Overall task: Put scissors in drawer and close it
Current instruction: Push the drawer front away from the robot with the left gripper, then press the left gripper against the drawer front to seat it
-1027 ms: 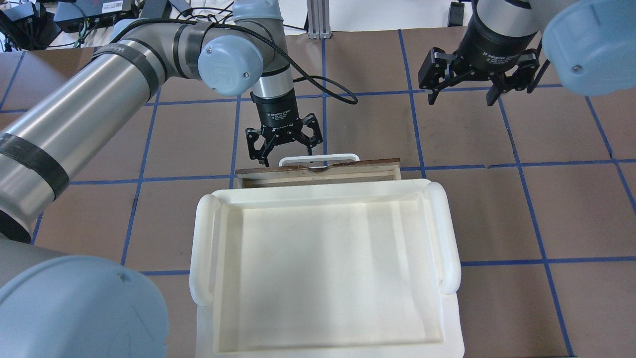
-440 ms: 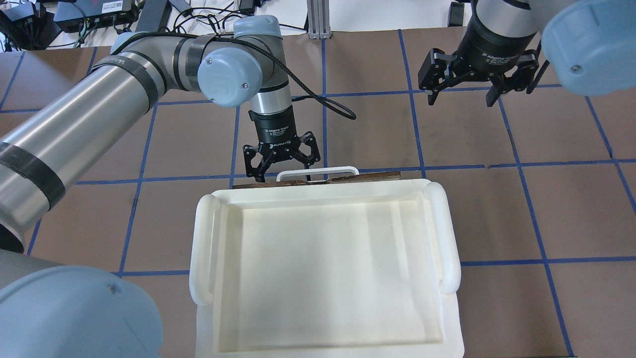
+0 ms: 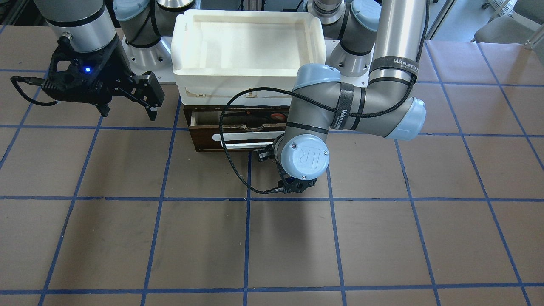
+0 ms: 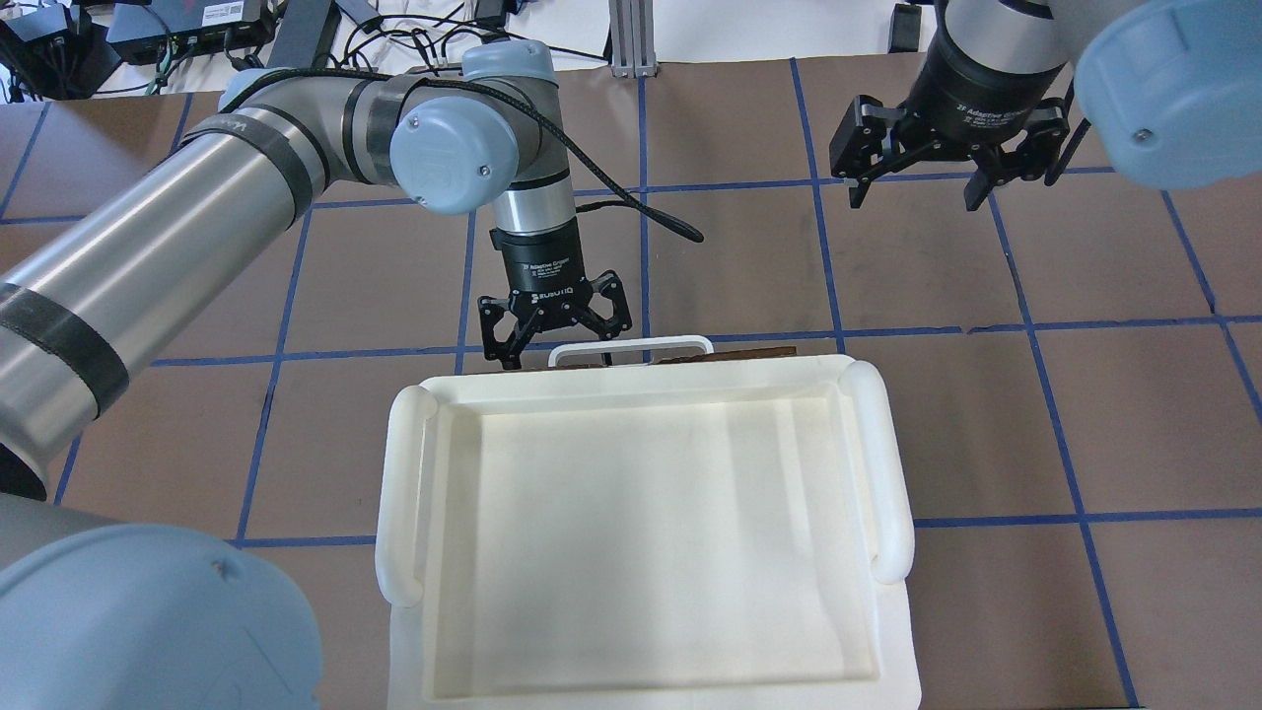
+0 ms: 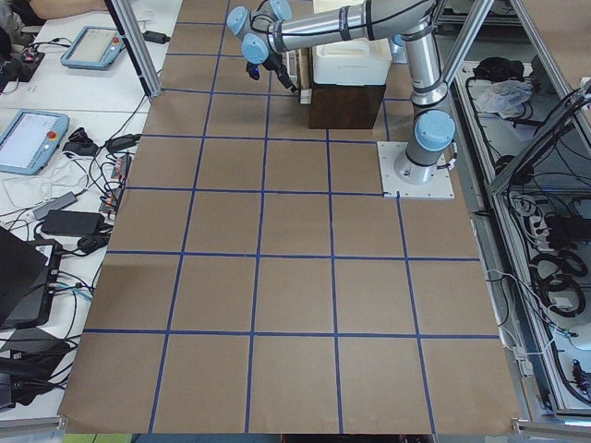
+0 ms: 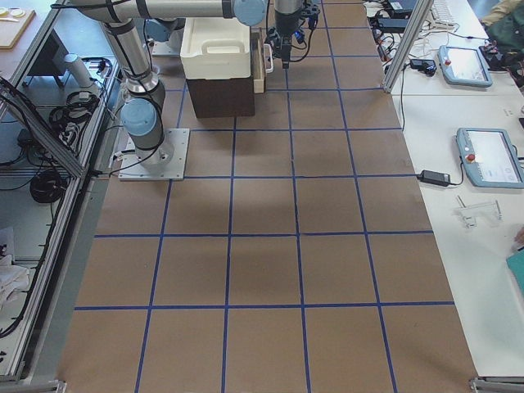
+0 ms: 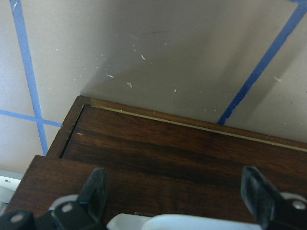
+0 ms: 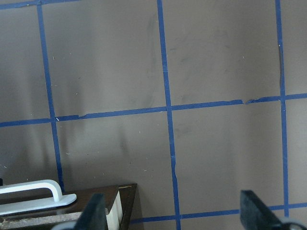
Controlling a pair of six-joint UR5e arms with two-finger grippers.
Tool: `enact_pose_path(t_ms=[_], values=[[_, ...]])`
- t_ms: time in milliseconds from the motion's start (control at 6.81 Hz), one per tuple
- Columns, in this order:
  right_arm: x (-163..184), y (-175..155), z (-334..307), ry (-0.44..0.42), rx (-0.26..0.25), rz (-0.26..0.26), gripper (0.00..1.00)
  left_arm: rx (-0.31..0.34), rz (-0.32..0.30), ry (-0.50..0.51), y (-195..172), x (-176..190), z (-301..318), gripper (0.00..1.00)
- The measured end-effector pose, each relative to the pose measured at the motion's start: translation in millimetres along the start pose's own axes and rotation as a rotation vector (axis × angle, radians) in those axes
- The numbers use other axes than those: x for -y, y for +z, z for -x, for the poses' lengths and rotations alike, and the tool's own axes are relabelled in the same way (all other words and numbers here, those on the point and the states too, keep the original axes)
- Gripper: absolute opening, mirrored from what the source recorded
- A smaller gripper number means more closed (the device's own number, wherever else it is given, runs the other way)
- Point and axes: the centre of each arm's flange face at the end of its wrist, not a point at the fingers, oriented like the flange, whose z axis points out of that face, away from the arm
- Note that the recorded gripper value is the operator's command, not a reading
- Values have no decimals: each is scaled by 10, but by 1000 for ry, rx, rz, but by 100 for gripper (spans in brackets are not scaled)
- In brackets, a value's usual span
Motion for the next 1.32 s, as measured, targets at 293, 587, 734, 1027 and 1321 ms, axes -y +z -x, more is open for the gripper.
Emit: enact_pose_path(t_ms=[293,587,734,1027,1321], values=[[2,5,1,0,1,1,100,17,25,-2,45,-36,-5,100],[2,10,0,0,0,1,100,34,42,2,79,-96,-25,100],[3,9,0,0,0,1,100,46,57,0,93,-120,-11,100],[3,9,-2,0,-3,0,100,55,71,-2,121,-130,-12,100],[4,6,-3,0,-3,-1,100,59,74,-1,123,-149,-11,100]])
